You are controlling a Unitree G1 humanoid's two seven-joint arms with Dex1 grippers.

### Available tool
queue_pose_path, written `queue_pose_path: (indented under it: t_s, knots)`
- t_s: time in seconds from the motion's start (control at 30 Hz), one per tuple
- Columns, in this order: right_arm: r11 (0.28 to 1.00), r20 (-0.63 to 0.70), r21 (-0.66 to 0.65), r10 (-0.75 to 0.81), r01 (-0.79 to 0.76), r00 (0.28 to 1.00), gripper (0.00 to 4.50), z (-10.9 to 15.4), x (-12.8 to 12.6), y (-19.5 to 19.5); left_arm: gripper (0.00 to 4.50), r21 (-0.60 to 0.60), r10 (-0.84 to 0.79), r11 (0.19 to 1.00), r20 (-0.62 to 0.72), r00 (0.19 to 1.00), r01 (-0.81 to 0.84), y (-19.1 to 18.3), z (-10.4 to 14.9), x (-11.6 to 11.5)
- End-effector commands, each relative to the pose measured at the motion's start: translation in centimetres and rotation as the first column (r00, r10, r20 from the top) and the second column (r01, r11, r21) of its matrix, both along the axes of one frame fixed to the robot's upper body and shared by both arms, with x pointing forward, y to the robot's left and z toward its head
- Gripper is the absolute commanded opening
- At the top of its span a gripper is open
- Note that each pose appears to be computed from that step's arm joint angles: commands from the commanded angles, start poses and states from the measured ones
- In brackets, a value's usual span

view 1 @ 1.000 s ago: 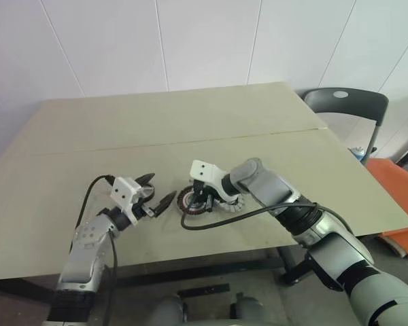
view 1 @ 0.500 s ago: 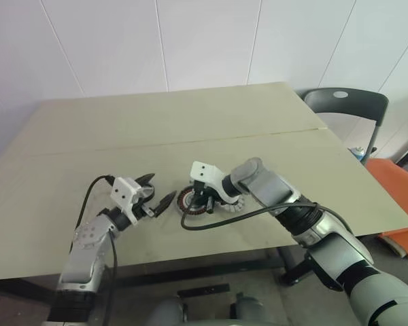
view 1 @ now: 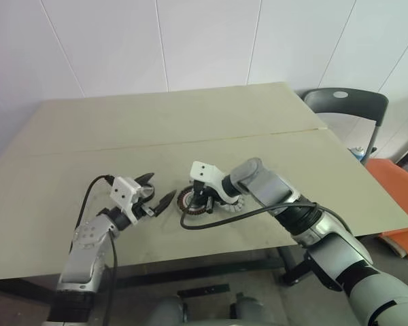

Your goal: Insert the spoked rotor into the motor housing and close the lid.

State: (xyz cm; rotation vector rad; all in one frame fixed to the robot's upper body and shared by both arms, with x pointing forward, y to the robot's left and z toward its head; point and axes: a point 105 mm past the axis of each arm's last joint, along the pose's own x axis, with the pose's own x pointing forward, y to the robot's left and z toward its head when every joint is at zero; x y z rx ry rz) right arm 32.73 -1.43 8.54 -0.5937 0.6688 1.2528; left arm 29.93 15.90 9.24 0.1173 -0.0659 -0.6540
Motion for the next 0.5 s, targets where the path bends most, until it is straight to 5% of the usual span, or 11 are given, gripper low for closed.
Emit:
queue_pose_path:
  t_s: [0.03, 0.5]
  knots:
    - [0.999, -0.055, -0.014, -0.03, 0.029, 0.998, 0.04, -0.78, -0.16, -0.48, 4.5, -0.006, -0.009, 1.0, 0.047, 0.999, 0.009, -0.3, 1.24, -0.12]
    - [0.996, -0.051, -0.037, -0.088, 0.086, 0.995, 0.04, -1.74, 0.66, -0.78, 4.5, -0.009, -0.008, 1.0, 0.048, 0.999, 0.008, -0.42, 1.27, -0.15]
